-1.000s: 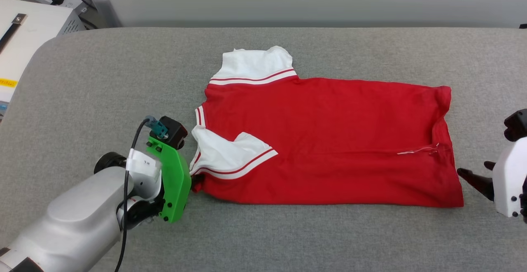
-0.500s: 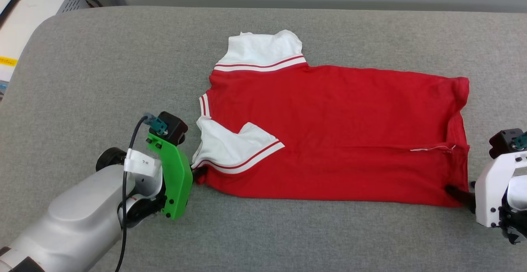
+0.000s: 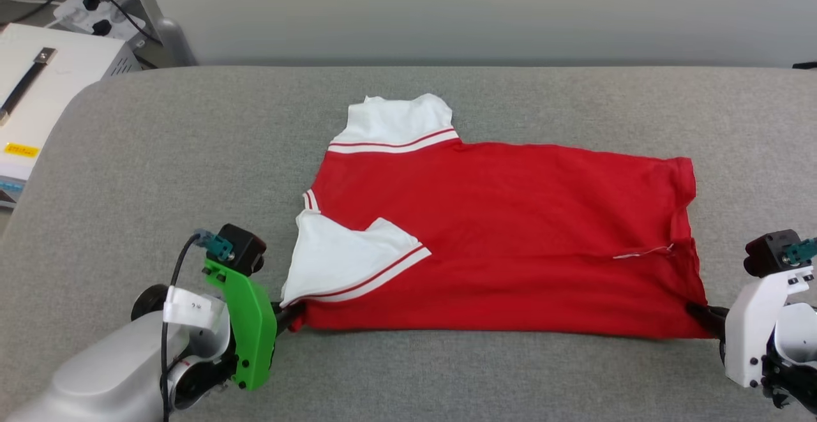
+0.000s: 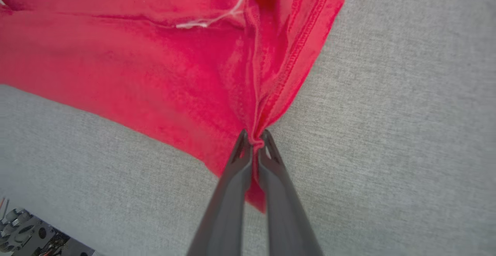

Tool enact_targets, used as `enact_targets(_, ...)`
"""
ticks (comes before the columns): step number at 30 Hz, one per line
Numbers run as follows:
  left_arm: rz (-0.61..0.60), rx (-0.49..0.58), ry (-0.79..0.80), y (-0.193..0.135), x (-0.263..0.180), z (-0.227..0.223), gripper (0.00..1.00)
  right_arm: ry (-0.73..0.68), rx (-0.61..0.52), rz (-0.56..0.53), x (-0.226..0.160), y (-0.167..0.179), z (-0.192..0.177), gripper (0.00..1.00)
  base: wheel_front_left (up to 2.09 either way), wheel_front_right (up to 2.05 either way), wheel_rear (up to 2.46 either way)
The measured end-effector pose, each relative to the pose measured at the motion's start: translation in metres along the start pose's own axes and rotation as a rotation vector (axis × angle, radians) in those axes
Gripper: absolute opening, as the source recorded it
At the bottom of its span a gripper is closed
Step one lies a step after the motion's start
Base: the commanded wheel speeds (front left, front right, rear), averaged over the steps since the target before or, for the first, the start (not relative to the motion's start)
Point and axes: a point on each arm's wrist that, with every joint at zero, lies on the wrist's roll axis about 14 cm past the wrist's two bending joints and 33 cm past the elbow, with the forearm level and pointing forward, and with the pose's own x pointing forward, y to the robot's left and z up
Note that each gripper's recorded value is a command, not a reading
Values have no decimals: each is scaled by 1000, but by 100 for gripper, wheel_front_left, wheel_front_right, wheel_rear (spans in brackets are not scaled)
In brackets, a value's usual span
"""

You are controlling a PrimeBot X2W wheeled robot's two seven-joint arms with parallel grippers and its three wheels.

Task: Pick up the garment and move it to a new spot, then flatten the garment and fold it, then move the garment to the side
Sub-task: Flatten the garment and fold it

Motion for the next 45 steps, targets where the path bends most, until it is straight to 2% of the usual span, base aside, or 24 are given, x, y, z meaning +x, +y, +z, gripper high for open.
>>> enact_targets(8,12,20,-9,-11,-27,-13,0,-56,-8,-7,-31,-2,-4,0,0,0,0)
enact_targets(13,4,-8,35,-21,-30,-37,0,-27,31,-19,-40,-6,-24,0,0,0,0)
enact_targets(27,43,-83,98,-9,-13,-62,0,99,140,-38,-23,-6,-66,0,0,0,0)
enact_targets(28,48,-87,98,-7,-12,-63,8,97,135,-42,-22,-6,-67,0,0,0,0)
enact_targets(29,51,-91,91,-7,-11,-63,42,89,124,-46,-21,-6,-67,24,0,0,0)
enact_targets(30,52,-92,80,-8,-11,-62,98,71,126,-45,-20,-5,-64,80,0,0,0)
enact_targets(31,53,-93,64,-8,-11,-59,100,52,130,-43,-20,-3,-61,100,0,0,0)
enact_targets(35,76,-65,-11,-3,-18,-45,100,-46,92,-50,-24,-2,-42,100,0,0,0)
enact_targets(39,112,-30,-104,7,-33,-21,100,-218,51,-48,-34,3,-5,100,0,0,0)
enact_targets(45,192,64,-322,28,-55,55,100,-490,3,-87,-55,5,48,100,0,0,0)
